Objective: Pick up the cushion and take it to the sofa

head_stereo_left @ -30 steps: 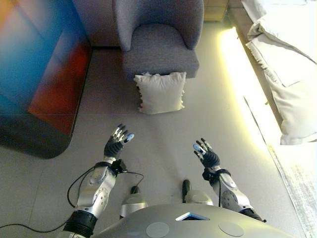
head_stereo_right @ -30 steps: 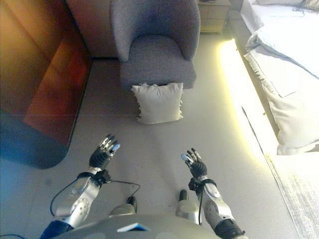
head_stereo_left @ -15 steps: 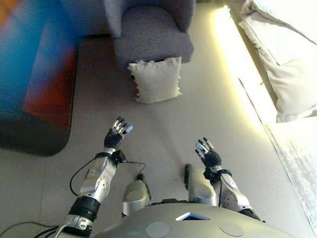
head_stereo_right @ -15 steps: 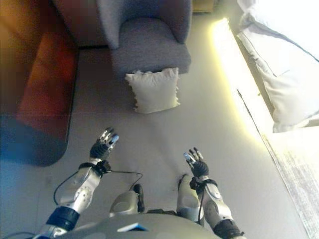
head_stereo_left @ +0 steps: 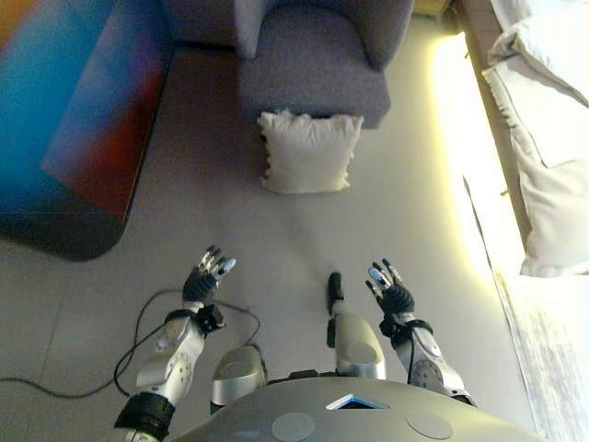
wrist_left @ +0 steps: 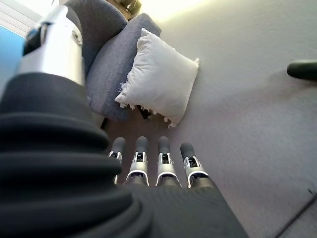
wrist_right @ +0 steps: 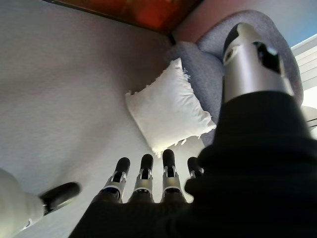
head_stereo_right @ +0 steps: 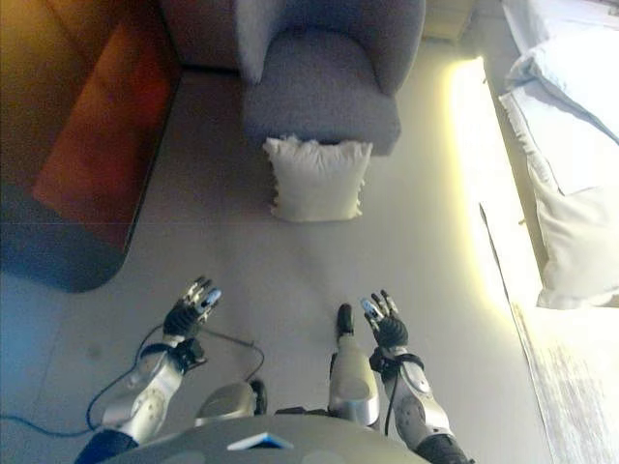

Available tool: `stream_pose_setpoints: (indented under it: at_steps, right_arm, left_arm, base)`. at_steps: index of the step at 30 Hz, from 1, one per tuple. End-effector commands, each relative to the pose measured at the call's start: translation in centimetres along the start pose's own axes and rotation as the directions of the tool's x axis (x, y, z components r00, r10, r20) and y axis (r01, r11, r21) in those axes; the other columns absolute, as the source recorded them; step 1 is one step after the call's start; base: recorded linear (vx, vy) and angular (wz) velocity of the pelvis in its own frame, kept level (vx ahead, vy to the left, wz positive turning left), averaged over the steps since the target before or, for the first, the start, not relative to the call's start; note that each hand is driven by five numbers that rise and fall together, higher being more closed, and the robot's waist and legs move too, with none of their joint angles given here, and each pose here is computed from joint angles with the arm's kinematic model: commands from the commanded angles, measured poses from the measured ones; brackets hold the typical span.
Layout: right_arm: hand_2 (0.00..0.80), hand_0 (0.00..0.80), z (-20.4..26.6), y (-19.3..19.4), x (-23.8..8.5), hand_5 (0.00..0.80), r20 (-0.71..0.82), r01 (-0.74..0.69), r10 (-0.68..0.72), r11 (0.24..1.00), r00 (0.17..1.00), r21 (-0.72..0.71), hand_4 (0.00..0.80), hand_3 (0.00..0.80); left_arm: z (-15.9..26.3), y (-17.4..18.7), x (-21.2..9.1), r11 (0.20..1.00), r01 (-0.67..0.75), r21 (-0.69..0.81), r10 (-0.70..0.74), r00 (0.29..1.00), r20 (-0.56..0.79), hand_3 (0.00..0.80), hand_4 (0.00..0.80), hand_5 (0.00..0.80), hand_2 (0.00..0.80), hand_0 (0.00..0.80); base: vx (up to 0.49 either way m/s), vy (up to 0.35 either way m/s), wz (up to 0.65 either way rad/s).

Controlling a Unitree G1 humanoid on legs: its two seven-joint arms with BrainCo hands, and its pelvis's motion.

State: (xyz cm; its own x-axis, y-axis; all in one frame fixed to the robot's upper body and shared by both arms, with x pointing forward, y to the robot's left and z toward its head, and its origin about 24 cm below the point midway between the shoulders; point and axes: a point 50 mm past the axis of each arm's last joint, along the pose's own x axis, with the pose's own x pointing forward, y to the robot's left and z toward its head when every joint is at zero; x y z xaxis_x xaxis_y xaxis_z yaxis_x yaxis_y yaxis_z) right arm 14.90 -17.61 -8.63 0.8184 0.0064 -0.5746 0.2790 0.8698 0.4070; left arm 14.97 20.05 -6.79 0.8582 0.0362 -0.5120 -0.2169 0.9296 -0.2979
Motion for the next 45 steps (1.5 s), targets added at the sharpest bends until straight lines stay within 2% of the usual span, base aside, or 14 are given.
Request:
stream_pose_setpoints:
  at_steps: [1,5,9,14,22,28,31,35,40,45]
  right_arm:
    - [0.0,0.0,1.6,0.8,0.2,0.0,0.03,-0.085,0.087,0.995,0.996,-0.057,0.0,0.0]
    - [0.0,0.0,2.6,0.4,0.4,0.0,0.043,-0.106,0.113,0.985,0.993,-0.133,0.0,0.0]
    - [0.0,0.0,3.5,0.7,1.1,0.0,0.109,-0.097,0.109,0.989,0.988,-0.11,0.0,0.0]
    - [0.0,0.0,3.3,0.8,1.0,0.0,0.117,-0.074,0.084,0.993,0.99,-0.091,0.0,0.0]
    - [0.0,0.0,1.1,-1.8,-1.2,0.0,0.059,-0.046,0.051,0.996,0.997,-0.082,0.0,0.0]
    - [0.0,0.0,1.4,-1.1,-1.1,0.0,0.071,-0.05,0.056,0.996,0.996,-0.08,0.0,0.0]
    - [0.0,0.0,1.2,-0.9,-0.7,0.0,0.059,-0.018,0.021,0.999,0.998,-0.042,0.0,0.0]
    - [0.0,0.0,0.8,-0.3,0.0,0.0,0.035,-0.048,0.049,0.999,0.998,-0.011,0.0,0.0]
    - [0.0,0.0,1.0,1.5,1.0,0.0,0.06,-0.062,0.061,0.998,0.996,0.016,0.0,0.0]
    - [0.0,0.0,0.7,1.5,0.8,0.0,0.06,-0.047,0.047,0.999,0.997,-0.003,0.0,0.0]
  left_arm:
    - [3.3,-0.5,-0.3,0.998,0.05,-0.029,-0.046,0.987,0.152,0.0,0.0,0.0,0.0,0.0]
    - [4.6,-1.1,0.1,0.997,0.046,-0.063,-0.033,0.979,0.2,0.0,0.0,0.0,0.0,0.0]
    - [5.2,-2.2,0.7,0.995,0.078,-0.056,-0.065,0.977,0.204,0.0,0.0,0.0,0.0,0.0]
    - [5.7,-2.6,1.2,0.993,0.084,-0.086,-0.065,0.977,0.201,0.0,0.0,0.0,0.0,0.0]
    - [4.8,-2.7,1.3,0.99,0.082,-0.117,-0.056,0.977,0.205,0.0,0.0,0.0,0.0,0.0]
    - [4.8,-2.2,1.5,0.992,0.065,-0.113,-0.042,0.98,0.195,0.0,0.0,0.0,0.0,0.0]
    - [5.0,-2.6,2.0,0.993,0.077,-0.086,-0.058,0.978,0.2,0.0,0.0,0.0,0.0,0.0]
    - [5.9,-3.0,2.1,0.995,0.095,-0.039,-0.083,0.966,0.243,0.0,0.0,0.0,0.0,0.0]
    - [5.9,-1.3,1.7,0.999,0.035,0.042,-0.044,0.975,0.219,0.0,0.0,0.0,0.0,0.0]
    - [7.2,-0.2,1.9,0.999,0.024,0.043,-0.034,0.97,0.242,0.0,0.0,0.0,0.0,0.0]
  base:
    - [0.422,-0.213,-0.26]
    - [0.446,-0.296,-0.52]
    - [0.23,-0.041,-0.33]
    - [0.305,0.148,-0.34]
    - [0.376,0.119,-0.16]
    - [0.433,0.179,-0.28]
    - [0.433,0.188,0.29]
    - [0.409,0.24,0.43]
    - [0.373,0.233,0.35]
    - [0.219,-0.014,0.1]
